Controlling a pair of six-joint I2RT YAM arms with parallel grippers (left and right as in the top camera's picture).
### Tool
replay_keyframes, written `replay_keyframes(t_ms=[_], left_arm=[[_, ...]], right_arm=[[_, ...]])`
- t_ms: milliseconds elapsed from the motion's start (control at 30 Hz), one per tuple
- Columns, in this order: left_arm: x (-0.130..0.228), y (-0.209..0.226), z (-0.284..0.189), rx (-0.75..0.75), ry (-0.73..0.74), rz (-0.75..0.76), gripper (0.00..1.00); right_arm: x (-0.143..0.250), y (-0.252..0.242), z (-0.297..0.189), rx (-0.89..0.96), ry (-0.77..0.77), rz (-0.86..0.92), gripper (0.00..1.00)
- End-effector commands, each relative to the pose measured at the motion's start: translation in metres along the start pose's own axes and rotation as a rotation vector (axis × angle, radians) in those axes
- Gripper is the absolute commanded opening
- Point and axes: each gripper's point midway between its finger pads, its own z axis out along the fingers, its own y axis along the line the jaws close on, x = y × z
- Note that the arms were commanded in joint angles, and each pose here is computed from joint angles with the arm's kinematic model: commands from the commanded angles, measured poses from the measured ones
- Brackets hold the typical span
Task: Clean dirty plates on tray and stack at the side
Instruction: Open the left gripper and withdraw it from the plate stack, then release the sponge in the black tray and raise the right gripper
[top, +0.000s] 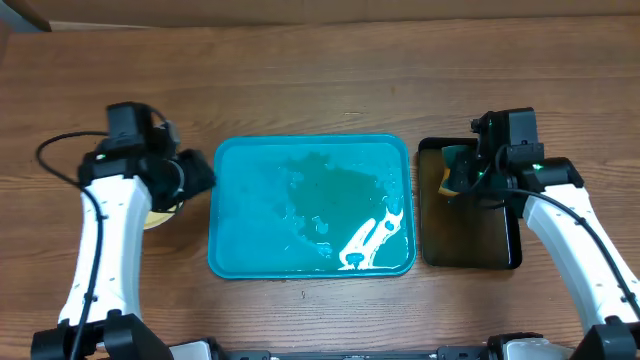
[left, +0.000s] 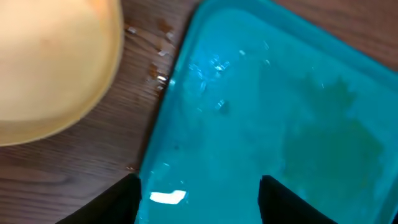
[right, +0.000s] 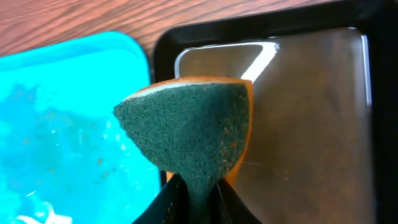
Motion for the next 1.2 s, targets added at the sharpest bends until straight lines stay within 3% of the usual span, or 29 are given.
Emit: replay_keyframes(t_ms=[0, 100, 333, 600, 667, 700, 800, 867, 1000, 1167], left_arm=[[0.003, -0.016, -0.007, -0.001, -0.006, 0.088, 0.62], [0.014, -0.021, -0.006, -0.002, 0.029, 0.106, 0.63], [0.032, -0.017, -0.011, -0.016, 0.094, 0.097, 0.63], [0.039, -0.044, -0.054, 0.096, -0.030, 0.231, 0.77], [0.040, -0.057, -0.066, 0.122, -0.091, 0.349, 0.85], [0.040, -0.068, -0.071, 0.139, -0.125, 0.448, 1.00], [0.039, -0.075, -0.068, 0.130, -0.140, 0.506, 1.00], [0.040, -0.070, -0.064, 0.102, -0.118, 0.452, 1.00], [0.056, -0.058, -0.058, 0.063, -0.026, 0.337, 1.00], [0.076, -0.045, -0.061, 0.022, 0.050, 0.324, 1.00]], right_arm=[[-0.001, -0.011, 0.007, 0.062, 0.018, 0.009, 0.21], [0.011, -0.016, 0.013, 0.079, 0.075, 0.015, 0.32], [0.010, -0.014, 0.007, 0.072, 0.068, 0.014, 0.42], [-0.006, 0.039, -0.041, -0.186, -0.003, -0.099, 0.51], [-0.011, 0.055, -0.053, -0.262, -0.045, -0.175, 0.61], [-0.018, 0.059, -0.055, -0.258, -0.086, -0.215, 0.70], [-0.025, 0.049, -0.050, -0.190, -0.110, -0.202, 0.86], [-0.017, 0.045, -0.049, -0.173, -0.075, -0.173, 1.00], [0.004, 0.038, -0.049, -0.153, 0.014, -0.134, 1.00], [0.018, 0.033, -0.063, -0.133, 0.038, -0.077, 1.00]])
